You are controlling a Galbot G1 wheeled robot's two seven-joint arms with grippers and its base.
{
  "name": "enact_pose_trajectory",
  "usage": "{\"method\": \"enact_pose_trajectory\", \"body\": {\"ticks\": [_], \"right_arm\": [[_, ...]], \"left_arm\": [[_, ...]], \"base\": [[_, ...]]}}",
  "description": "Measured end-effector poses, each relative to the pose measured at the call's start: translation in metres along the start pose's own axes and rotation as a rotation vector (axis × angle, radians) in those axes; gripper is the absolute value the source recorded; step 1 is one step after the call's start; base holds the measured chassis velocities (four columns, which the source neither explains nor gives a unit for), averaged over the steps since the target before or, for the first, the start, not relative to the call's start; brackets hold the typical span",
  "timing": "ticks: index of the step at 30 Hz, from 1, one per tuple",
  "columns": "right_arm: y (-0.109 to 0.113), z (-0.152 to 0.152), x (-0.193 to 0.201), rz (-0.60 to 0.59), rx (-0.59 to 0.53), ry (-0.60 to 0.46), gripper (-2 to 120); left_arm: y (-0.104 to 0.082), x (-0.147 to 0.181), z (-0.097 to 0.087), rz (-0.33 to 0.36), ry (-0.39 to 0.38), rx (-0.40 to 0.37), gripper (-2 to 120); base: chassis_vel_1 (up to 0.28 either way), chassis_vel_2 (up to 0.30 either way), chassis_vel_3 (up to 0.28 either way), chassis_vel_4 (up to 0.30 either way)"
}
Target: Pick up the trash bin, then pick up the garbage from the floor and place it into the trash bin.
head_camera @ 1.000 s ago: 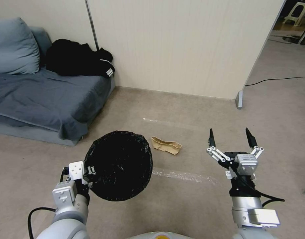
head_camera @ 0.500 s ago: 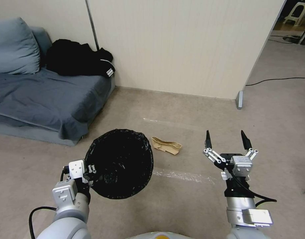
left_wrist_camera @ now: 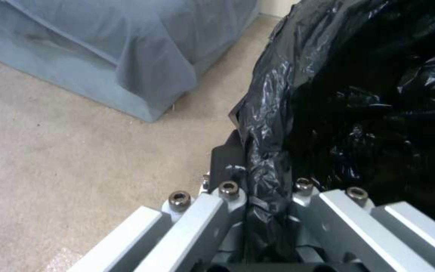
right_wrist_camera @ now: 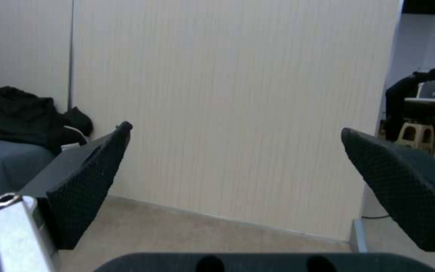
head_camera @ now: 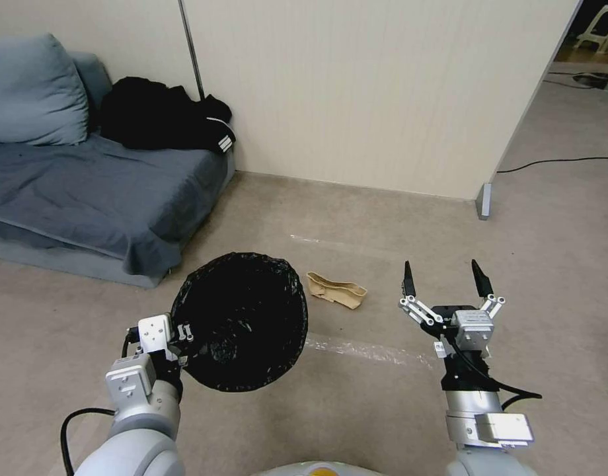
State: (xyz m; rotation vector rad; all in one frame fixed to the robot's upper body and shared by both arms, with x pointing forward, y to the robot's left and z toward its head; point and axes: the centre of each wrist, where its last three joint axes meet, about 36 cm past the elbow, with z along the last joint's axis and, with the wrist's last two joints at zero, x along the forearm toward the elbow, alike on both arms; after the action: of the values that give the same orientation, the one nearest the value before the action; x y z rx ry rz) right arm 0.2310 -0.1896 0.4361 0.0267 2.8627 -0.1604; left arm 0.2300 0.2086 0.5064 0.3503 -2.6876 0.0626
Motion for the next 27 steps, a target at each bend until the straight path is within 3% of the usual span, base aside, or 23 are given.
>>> {"method": "enact_pose_trajectory", "body": {"ticks": [27], "right_arm": [[0.0, -0.0005, 0.0056, -0.022, 0.013, 0.009, 100]], "left_arm": [[-0.0006, 0.0017, 0.0025, 0.014, -0.01, -0.024, 1]], "base": [[0.0, 0.0, 0.0, 0.0]]}}
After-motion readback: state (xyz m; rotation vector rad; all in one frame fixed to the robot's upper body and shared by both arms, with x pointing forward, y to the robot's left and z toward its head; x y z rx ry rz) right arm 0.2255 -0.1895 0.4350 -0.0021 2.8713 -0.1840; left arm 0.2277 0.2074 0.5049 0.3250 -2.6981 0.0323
